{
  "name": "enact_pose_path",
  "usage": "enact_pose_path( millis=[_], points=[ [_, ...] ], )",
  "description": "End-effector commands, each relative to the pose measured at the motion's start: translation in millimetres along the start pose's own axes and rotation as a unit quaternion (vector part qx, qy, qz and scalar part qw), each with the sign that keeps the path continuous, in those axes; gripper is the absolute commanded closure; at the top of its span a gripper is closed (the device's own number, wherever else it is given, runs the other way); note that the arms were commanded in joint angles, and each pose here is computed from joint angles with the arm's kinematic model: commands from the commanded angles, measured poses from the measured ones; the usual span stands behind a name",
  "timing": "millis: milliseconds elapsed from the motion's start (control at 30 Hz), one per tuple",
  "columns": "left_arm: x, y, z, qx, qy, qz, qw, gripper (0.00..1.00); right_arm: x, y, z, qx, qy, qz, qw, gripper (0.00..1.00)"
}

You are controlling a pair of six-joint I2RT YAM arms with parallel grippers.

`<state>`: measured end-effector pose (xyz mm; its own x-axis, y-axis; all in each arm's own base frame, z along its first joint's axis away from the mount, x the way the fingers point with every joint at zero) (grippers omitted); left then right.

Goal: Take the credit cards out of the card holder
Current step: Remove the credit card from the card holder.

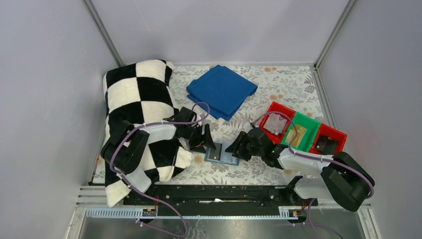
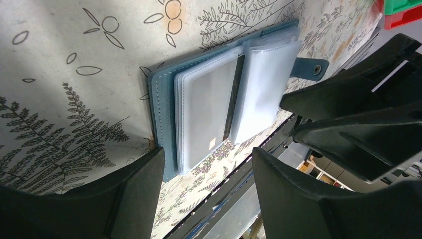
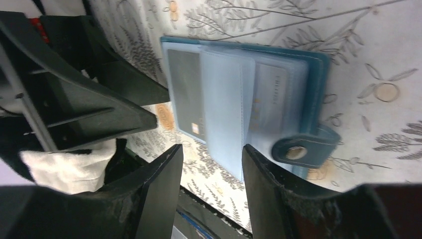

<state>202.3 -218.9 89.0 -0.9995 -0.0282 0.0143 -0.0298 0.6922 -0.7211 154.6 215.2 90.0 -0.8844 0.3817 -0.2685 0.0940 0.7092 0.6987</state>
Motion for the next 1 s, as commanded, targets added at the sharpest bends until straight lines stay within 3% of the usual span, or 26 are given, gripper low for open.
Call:
enact_pose_path(
  millis=[0,300,633,800,967],
  points=[
    [-5.9,-3.4,2.4,0.004,-0.001,0.025,1.0,0.31,-7.6,38.2,-6.2,-0.075,0.01,-0.02,0.997,0.45],
    [-13.9,-8.6,-10.2,0.002,-0.023,0.031,0.999,0.32,-6.1,49.9,11.2,-0.1,0.045,-0.014,0.994,0.46],
    [-41.7,-29.8,-64.1,-0.085,-0.137,0.064,0.985,0.31,-7.1,60.1,31.9,-0.12,0.07,-0.006,0.99,0.46],
    [-34.6,-41.2,-79.5,-0.069,-0.156,0.072,0.983,0.31,-12.0,58.1,21.7,-0.103,0.044,-0.017,0.994,0.45],
    [-21.7,-51.0,-76.6,-0.038,-0.13,0.089,0.987,0.3,-21.0,40.4,4.0,-0.044,0.006,-0.03,0.999,0.44]
  ],
)
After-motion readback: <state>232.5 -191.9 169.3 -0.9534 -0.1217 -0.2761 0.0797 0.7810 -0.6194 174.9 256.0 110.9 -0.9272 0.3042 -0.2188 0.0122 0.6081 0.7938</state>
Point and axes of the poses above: each gripper's point midway between its finger pads, its own z axis out along the fingers, its own y axis along the line the jaws close on, x = y × z, the point moved 7 cm from there along -z, back along the fingers, and after that the axes turned 4 degrees about -z, right-handed, at the moved point
